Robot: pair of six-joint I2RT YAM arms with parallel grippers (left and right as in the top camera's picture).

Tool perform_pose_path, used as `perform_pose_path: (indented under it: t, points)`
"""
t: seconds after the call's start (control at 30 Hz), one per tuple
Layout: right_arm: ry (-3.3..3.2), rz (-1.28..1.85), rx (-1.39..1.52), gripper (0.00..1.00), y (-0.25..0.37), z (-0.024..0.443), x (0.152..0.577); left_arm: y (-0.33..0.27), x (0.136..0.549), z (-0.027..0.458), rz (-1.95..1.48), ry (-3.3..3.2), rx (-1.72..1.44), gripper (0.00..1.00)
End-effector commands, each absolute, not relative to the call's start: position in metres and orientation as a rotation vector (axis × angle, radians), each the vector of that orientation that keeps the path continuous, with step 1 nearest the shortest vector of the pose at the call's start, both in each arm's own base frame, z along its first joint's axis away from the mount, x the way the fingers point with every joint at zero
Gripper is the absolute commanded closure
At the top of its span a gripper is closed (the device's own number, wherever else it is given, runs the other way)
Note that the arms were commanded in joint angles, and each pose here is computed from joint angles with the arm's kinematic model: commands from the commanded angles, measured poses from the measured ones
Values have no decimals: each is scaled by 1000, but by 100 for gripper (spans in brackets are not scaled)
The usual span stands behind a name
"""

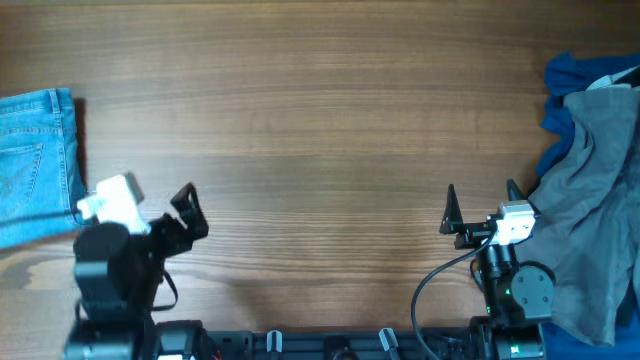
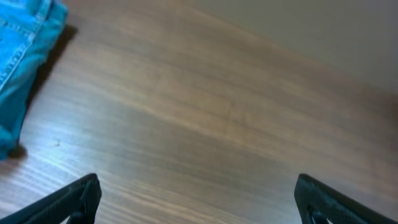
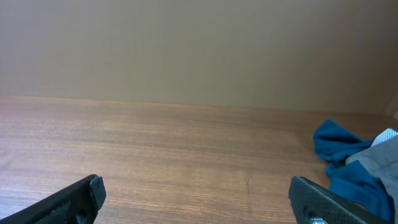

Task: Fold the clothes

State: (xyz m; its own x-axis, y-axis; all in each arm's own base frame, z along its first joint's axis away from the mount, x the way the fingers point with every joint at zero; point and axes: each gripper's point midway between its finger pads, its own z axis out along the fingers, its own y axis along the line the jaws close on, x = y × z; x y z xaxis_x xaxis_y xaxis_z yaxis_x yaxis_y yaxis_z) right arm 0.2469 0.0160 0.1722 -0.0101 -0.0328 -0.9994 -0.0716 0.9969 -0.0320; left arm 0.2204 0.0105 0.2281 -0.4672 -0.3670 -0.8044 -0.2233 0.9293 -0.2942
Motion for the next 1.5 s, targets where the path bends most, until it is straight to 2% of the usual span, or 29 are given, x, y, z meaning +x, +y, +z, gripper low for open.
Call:
perform_pose_path:
  t: [0.0, 0.27, 0.73, 1.1, 1.2, 1.47]
  points:
    - [1563, 28, -100, 0, 17, 176, 246, 5, 217, 203, -239, 2020, -332, 0]
    - [1564, 28, -100, 0, 17, 176, 246, 8, 229, 184, -234, 1800, -291, 0]
    - [1564, 28, -100, 0, 17, 176, 246, 38, 235, 201, -68, 1528, -368, 0]
    - [1563, 28, -100, 0, 17, 176, 246, 28, 244, 158, -109, 1605, -332, 0]
    - [1563, 28, -100, 0, 17, 176, 246, 15, 246, 156, -109, 1634, -206, 0]
    - [1563, 28, -100, 0, 17, 176, 246, 14, 246, 157, -125, 1633, -213, 0]
